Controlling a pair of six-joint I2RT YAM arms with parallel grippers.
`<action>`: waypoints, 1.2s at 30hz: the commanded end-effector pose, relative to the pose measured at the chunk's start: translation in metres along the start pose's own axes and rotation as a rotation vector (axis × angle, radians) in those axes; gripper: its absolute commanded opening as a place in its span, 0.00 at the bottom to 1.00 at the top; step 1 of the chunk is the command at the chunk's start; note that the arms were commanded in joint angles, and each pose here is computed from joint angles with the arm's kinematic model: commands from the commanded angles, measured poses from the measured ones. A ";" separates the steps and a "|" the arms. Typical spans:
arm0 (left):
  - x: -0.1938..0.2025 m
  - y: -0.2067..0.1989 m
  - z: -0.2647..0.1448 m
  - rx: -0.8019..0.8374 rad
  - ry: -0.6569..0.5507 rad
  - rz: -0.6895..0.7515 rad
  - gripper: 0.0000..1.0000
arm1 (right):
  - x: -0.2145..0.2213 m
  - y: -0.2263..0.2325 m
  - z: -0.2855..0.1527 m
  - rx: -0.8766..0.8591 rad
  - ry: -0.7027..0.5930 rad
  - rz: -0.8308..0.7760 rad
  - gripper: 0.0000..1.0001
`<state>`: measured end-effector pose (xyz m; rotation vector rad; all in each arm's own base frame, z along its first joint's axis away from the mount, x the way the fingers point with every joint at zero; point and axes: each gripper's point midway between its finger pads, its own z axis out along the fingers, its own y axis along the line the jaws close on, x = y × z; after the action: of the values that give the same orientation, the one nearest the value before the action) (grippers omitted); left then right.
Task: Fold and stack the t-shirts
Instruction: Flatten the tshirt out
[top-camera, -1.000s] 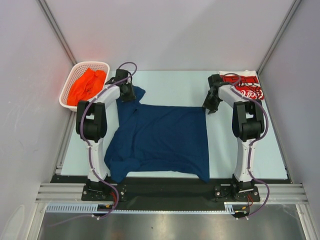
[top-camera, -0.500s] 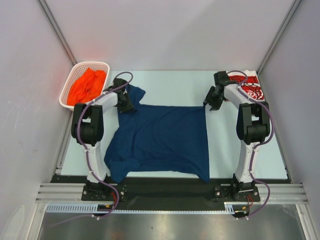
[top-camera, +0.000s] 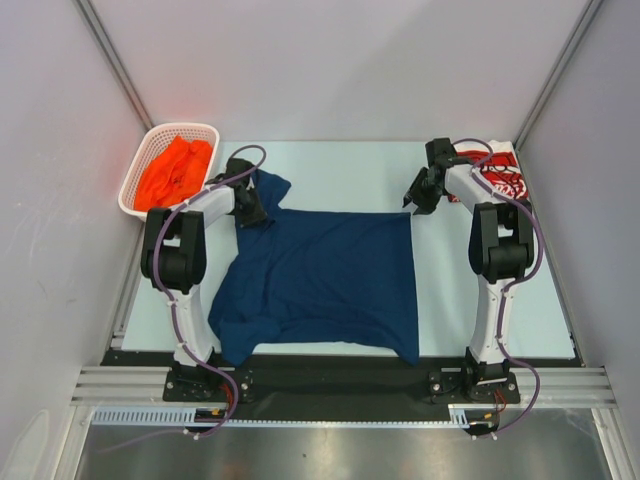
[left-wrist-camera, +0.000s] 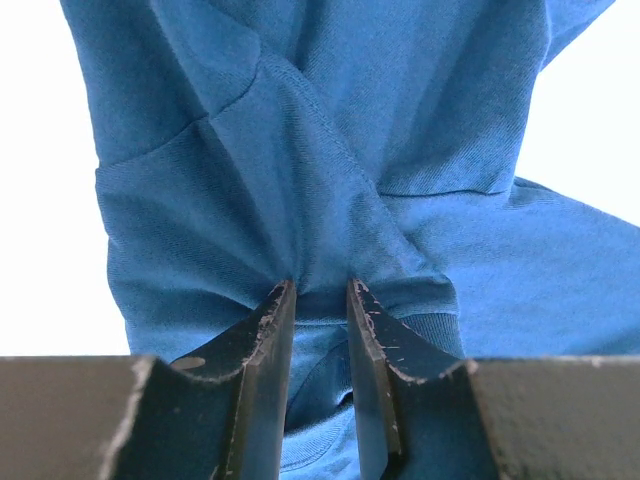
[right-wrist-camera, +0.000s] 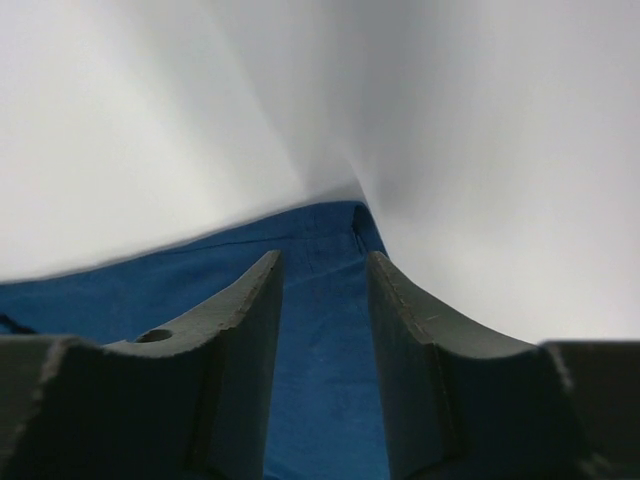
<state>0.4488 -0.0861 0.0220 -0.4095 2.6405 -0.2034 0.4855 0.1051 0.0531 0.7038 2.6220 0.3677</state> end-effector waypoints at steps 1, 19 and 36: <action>-0.006 -0.005 -0.020 0.030 -0.017 0.024 0.33 | -0.003 0.006 0.001 -0.014 -0.023 -0.014 0.43; -0.009 -0.008 -0.023 0.048 -0.026 0.039 0.33 | -0.002 0.003 0.010 0.080 -0.012 -0.057 0.38; -0.061 -0.031 -0.056 0.114 -0.153 0.086 0.39 | -0.009 -0.006 0.019 0.092 -0.010 -0.065 0.08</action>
<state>0.4541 -0.0900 0.0378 -0.3318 2.6342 -0.2310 0.4843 0.1041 0.0270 0.6721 2.6978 0.2431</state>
